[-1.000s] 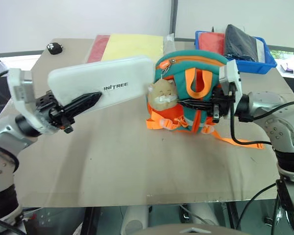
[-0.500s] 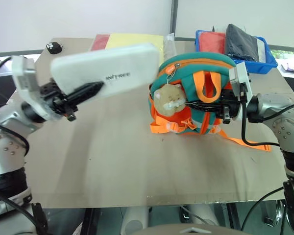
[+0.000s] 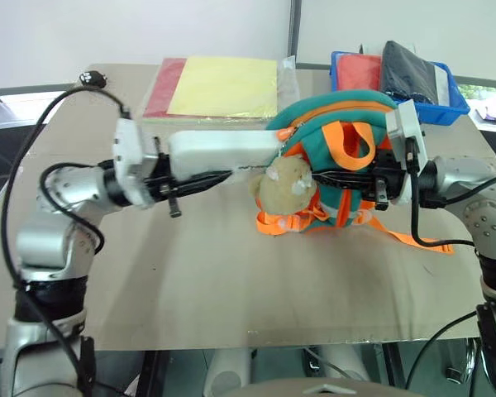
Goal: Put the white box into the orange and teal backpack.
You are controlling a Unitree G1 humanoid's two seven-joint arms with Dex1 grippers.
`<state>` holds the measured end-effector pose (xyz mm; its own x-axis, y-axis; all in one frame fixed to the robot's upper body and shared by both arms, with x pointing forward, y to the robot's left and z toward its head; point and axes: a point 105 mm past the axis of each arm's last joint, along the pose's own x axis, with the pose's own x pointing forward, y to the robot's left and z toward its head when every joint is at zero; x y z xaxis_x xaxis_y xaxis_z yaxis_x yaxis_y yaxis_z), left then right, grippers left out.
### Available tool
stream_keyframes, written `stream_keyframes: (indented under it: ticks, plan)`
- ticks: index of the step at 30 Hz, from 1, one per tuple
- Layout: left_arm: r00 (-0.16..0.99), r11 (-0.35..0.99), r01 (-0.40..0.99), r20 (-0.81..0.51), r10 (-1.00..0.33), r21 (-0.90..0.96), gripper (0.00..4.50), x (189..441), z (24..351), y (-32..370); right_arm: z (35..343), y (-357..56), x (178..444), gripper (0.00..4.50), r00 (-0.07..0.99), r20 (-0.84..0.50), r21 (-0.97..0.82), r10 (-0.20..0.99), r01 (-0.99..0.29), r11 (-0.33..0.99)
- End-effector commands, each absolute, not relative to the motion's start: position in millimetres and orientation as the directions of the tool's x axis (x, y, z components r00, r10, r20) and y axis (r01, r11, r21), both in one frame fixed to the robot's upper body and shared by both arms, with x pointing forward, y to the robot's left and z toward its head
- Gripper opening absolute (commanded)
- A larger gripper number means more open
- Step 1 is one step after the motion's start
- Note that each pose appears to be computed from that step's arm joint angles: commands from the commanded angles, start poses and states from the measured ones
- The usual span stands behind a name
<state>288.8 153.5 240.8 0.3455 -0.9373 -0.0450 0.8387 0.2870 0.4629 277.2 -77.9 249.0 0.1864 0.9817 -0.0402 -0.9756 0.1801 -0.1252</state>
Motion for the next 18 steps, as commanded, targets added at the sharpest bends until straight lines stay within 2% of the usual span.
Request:
stream_keyframes:
  ticks: [1,5,7,8,11,13,18]
  plan:
    - [0.370,0.246,0.823,-0.156,-0.916,0.512,1.07,309.5,237.7,108.3,274.0,-66.1,264.7,0.03,0.135,0.015,-0.214,0.991,-0.968,0.135]
    - [0.357,0.228,0.848,-0.199,-0.913,0.479,1.07,334.5,233.2,55.7,268.8,-61.2,265.9,0.03,0.145,0.016,-0.213,0.989,-0.966,0.145]
    - [0.303,0.172,0.878,-0.240,-0.922,0.446,1.07,333.5,224.2,44.7,265.8,-61.7,267.9,0.03,0.170,0.024,-0.207,0.985,-0.963,0.171]
    - [0.287,0.165,0.890,-0.240,-0.928,0.425,2.10,332.1,223.1,45.5,264.3,-62.6,269.4,0.00,0.186,0.027,-0.203,0.982,-0.961,0.188]
    - [0.342,0.269,0.903,-0.178,-0.923,0.335,3.39,337.3,236.4,72.4,257.7,-71.7,281.2,0.00,0.281,0.021,-0.214,0.959,-0.936,0.279]
    - [0.348,0.318,0.926,-0.131,-0.928,0.204,4.43,332.7,247.9,97.9,254.5,-78.4,287.9,0.00,0.332,0.020,-0.218,0.943,-0.919,0.328]
    - [0.270,0.272,0.936,-0.040,-0.962,-0.224,4.43,291.9,269.5,162.3,244.8,-89.7,306.7,0.00,0.432,0.000,-0.234,0.902,-0.877,0.420]
